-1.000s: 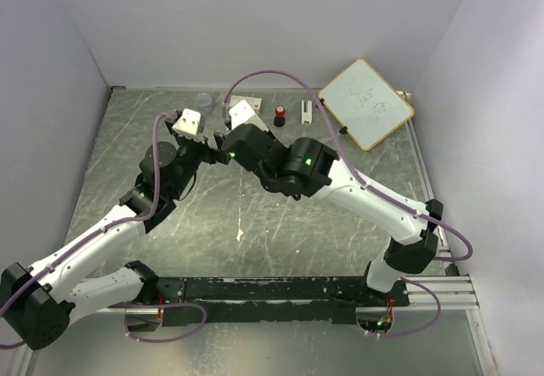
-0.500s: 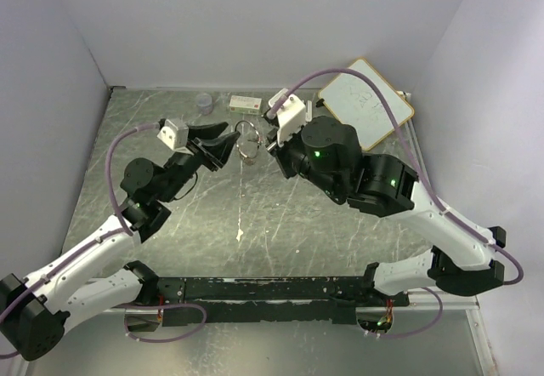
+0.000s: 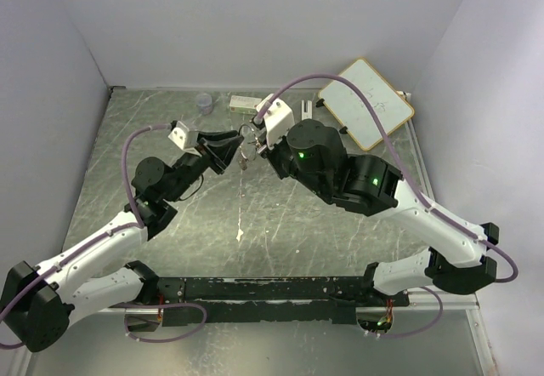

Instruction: Remove the keys from the keyring

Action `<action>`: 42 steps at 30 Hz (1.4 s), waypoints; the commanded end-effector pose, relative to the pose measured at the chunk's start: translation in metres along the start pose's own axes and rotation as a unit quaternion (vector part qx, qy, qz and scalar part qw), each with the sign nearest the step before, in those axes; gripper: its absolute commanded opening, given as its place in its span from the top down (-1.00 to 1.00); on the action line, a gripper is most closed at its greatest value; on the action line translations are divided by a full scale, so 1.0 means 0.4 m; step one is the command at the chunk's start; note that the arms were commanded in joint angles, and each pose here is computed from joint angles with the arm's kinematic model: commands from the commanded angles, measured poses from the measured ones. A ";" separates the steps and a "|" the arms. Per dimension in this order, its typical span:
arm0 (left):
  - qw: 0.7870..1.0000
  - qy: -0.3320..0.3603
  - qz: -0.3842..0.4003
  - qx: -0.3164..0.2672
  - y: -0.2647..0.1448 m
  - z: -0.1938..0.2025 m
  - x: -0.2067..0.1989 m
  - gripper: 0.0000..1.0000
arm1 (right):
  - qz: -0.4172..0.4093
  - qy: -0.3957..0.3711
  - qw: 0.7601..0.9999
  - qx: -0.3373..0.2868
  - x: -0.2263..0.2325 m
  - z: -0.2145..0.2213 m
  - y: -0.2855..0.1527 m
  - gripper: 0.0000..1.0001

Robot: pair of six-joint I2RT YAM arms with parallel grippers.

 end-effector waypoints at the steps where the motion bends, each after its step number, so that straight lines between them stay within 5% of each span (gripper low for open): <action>1: 0.996 0.018 -0.055 0.068 -0.029 0.114 0.076 0.27 | 0.022 0.036 0.996 -0.084 -0.051 -0.108 -0.069 1.00; 5: 0.998 0.007 -0.036 0.048 -0.021 0.102 0.059 0.08 | 0.014 0.030 0.997 -0.076 -0.041 -0.100 -0.062 1.00; 12: 1.000 -0.005 -0.009 -0.003 0.006 0.064 0.039 0.10 | -0.023 0.022 0.997 -0.075 -0.012 -0.091 -0.058 1.00; 17: 0.999 -0.012 0.018 -0.042 0.039 0.042 0.022 0.31 | -0.058 0.010 0.996 -0.063 0.022 -0.068 -0.045 1.00; 24: 0.997 -0.014 0.039 -0.058 0.077 0.017 0.010 0.86 | -0.045 0.005 0.998 -0.046 0.023 -0.030 -0.024 1.00; 35: 0.994 0.022 0.000 -0.109 0.049 -0.076 0.036 0.86 | -0.016 0.005 0.999 -0.039 0.005 0.017 -0.012 1.00; 42: 0.989 0.049 -0.003 -0.137 0.019 -0.150 0.028 0.86 | 0.047 -0.001 0.999 -0.017 -0.011 0.088 0.047 -0.03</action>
Point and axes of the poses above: each gripper's point midway between its finger pads, its own y axis out along the fingers, its own x axis along the line the jaws close on, z = x × y, the point moved 2 cm from there along -y, back along the fingers, and after that the axes turned 6 degrees about y, right-handed, at the moved point
